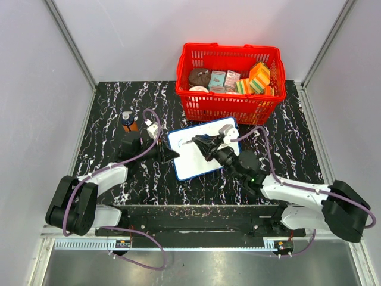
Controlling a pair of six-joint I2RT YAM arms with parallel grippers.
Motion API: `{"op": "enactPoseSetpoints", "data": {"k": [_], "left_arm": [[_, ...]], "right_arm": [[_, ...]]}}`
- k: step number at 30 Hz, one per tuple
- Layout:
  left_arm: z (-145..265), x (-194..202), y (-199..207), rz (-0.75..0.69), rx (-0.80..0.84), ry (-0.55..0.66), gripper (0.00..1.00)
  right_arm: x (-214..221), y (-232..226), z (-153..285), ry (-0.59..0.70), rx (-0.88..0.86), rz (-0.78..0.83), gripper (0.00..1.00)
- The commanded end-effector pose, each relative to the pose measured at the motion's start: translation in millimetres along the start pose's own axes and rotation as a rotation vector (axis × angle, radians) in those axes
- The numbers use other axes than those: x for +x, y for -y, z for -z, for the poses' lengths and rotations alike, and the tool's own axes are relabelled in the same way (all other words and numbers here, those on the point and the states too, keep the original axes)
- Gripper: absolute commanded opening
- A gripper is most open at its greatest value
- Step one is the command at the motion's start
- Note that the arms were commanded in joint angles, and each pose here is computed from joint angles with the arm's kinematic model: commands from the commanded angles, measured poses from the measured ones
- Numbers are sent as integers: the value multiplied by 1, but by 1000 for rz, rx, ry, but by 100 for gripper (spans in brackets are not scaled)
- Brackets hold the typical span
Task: Write a sentence on the whiteboard
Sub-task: Write with the whiteboard marker on the whiteboard.
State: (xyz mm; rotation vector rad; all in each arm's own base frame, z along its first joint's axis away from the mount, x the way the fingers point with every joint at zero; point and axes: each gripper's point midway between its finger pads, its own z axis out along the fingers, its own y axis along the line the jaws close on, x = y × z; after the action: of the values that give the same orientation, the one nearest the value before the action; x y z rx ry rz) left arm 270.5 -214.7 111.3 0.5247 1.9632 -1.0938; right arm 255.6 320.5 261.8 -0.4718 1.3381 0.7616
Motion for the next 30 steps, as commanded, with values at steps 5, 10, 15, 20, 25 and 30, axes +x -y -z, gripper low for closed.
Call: {"op": "enactPoseSetpoints", "data": {"k": [5, 10, 15, 20, 25, 30], "left_arm": [[-2, -9, -23, -141, -83, 24, 0], [-2, -9, -23, -139, -83, 24, 0], [-2, -10, -22, -140, -81, 28, 0], [-2, -9, -23, -137, -82, 24, 0], [-2, -9, -22, -137, -79, 24, 0], [-2, -9, -23, -138, -81, 25, 0]], "right_arm": [[-47, 3, -4, 151, 45, -93, 0], [-36, 13, 0, 197, 92, -142, 0], [-28, 10, -7, 179, 81, -134, 0], [-28, 12, -8, 177, 87, -120, 0], [-21, 13, -16, 159, 95, -92, 0], [-8, 13, -23, 134, 102, -84, 0]]}}
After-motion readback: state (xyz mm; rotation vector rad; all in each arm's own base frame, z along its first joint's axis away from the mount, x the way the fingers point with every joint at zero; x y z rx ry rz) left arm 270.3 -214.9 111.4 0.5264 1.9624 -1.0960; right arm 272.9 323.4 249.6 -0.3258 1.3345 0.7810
